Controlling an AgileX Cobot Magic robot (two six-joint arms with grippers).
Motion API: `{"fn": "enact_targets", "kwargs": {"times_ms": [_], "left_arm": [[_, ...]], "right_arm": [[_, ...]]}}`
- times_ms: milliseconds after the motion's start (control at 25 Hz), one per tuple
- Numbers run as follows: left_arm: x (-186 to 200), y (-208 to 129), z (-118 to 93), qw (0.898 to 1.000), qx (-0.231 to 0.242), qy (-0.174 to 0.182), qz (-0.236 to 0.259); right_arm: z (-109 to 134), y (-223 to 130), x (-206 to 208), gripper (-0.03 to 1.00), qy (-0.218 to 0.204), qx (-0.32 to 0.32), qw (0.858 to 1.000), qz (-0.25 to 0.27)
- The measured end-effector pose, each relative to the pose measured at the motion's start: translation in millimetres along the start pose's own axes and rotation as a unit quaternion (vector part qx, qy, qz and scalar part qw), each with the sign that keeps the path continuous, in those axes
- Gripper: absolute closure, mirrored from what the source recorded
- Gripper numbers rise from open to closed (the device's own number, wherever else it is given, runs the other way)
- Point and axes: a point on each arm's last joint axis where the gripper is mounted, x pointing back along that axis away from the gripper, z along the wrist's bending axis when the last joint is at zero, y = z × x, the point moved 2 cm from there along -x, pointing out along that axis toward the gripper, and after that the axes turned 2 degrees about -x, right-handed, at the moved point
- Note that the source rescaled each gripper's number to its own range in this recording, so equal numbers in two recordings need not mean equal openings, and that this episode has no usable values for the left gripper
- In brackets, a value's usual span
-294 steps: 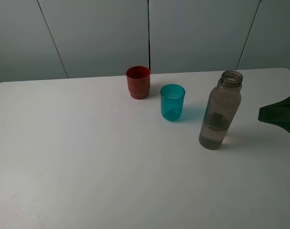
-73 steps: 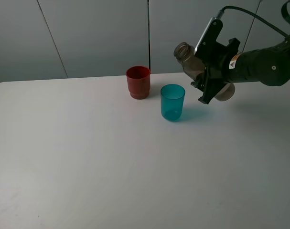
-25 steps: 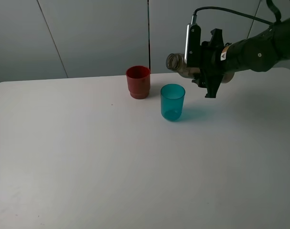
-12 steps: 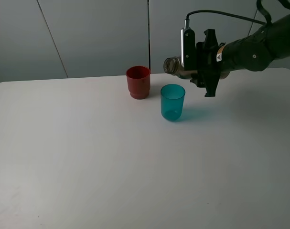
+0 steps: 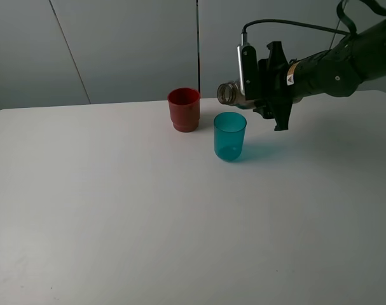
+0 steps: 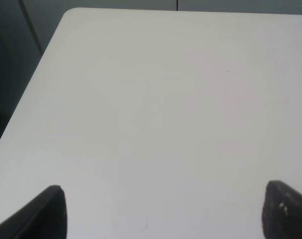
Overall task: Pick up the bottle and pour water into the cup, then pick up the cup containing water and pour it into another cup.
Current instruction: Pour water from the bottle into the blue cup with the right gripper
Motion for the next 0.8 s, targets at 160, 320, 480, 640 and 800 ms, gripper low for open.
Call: {"fn": "enact_targets", "kwargs": {"times_ms": [160, 320, 480, 640, 800], "left_arm": [[0.0, 0.0, 0.0, 1.0, 0.0, 0.0, 0.0], [0.0, 0.0, 0.0, 1.0, 0.0, 0.0, 0.0], [0.0, 0.0, 0.0, 1.0, 0.0, 0.0, 0.0], [0.0, 0.0, 0.0, 1.0, 0.0, 0.0, 0.0], [0.0, 0.0, 0.0, 1.0, 0.0, 0.0, 0.0]], "right_arm": [[-4.6, 0.6, -1.5, 0.96, -0.005, 0.016, 1.0, -0.001], [-13.7, 1.9, -3.0, 0.96, -0.017, 0.026, 1.0, -0.003], [-16.4, 2.4, -3.9, 0.96, -0.02, 0.045, 0.999, -0.004], [-13.5, 0.2, -6.9, 0.96, -0.015, 0.06, 0.998, -0.002], [-12.4, -4.2, -7.9, 0.96, -0.011, 0.07, 0.998, 0.003]]}}
